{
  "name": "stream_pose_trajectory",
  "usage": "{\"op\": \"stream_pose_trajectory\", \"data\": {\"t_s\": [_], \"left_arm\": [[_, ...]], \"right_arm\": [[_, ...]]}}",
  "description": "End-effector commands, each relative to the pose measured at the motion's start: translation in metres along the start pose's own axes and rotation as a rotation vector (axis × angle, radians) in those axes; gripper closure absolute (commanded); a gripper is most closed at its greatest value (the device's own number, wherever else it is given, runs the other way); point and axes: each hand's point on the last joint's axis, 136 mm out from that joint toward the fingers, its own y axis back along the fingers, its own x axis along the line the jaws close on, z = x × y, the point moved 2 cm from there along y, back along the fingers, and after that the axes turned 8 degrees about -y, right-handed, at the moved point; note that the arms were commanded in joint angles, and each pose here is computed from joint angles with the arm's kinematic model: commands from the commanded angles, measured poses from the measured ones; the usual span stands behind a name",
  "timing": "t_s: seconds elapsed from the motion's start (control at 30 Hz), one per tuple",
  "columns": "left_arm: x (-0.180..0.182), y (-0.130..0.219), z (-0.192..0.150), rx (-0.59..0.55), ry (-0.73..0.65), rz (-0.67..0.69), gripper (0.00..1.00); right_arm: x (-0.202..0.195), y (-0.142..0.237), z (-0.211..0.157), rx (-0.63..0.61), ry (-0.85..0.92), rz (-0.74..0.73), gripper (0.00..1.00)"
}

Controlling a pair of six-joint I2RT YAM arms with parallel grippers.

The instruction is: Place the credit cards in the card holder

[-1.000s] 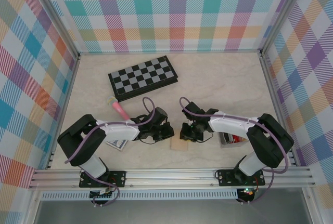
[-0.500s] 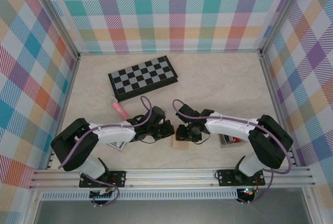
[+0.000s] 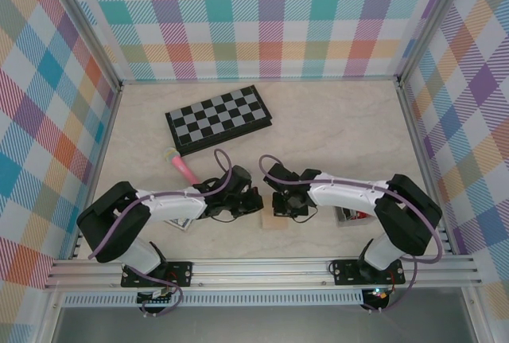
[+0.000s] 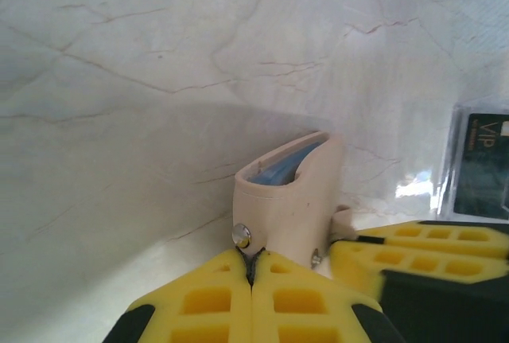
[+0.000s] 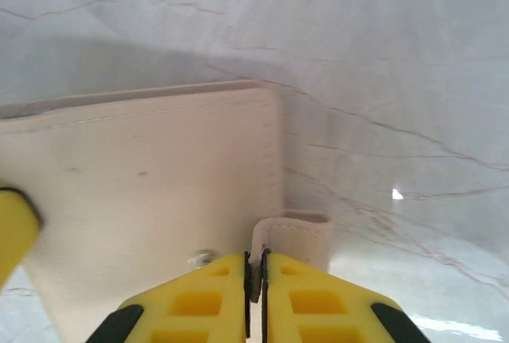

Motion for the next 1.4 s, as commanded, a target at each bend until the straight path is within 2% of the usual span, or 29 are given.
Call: {"op": "stream_pose_trajectory", "data": {"t_s": [0.0,0.1,0.27,0.43,0.67,0.77,0.87,0.93,1.03,1.1,1.2,1.27,1.37], "left_arm": [[0.023,0.003,-0.014,0.022,-0.031,0.087,1.0],[0.026,0.004,-0.016,0.025,-0.04,0.094,1.0],[0.021,0.008,-0.009,0.009,-0.064,0.105,1.0],[0.014,0.008,-0.006,0.011,-0.073,0.091,1.0],[0.015,0.008,-0.006,0.012,-0.061,0.097,1.0],[0.015,0.009,-0.006,0.012,-0.06,0.105,1.0],[0.013,0.013,-0.003,0.009,-0.065,0.12,0.91],[0.012,0.017,-0.001,0.0,-0.071,0.13,0.81],[0.008,0.024,0.004,-0.022,-0.079,0.135,0.69],[0.005,0.029,0.007,-0.035,-0.083,0.131,0.64],[0.0,0.035,0.01,-0.047,-0.094,0.126,0.53],[-0.002,0.038,0.012,-0.054,-0.099,0.128,0.46],[-0.005,0.041,0.015,-0.061,-0.108,0.127,0.4]], "right_arm": [[-0.028,0.003,-0.001,-0.009,-0.029,-0.074,0.89],[-0.035,0.006,0.0,-0.005,-0.034,-0.06,0.87],[-0.051,0.007,0.003,-0.004,-0.051,-0.106,0.71],[-0.056,-0.002,0.0,0.024,-0.05,-0.148,0.7],[-0.049,-0.01,-0.008,0.075,-0.011,-0.134,0.68],[-0.057,-0.002,-0.003,0.056,0.005,-0.222,0.69],[-0.05,0.025,0.009,-0.026,0.005,-0.183,0.67],[-0.048,0.053,0.02,-0.113,-0.02,-0.117,0.58],[-0.065,0.098,0.038,-0.243,-0.111,-0.055,0.46],[-0.091,0.127,0.048,-0.321,-0.208,-0.023,0.33],[-0.138,0.164,0.055,-0.455,-0.358,-0.021,0.1],[-0.17,0.18,0.055,-0.513,-0.458,-0.044,0.0],[-0.201,0.187,0.056,-0.515,-0.594,-0.003,0.0]]}}
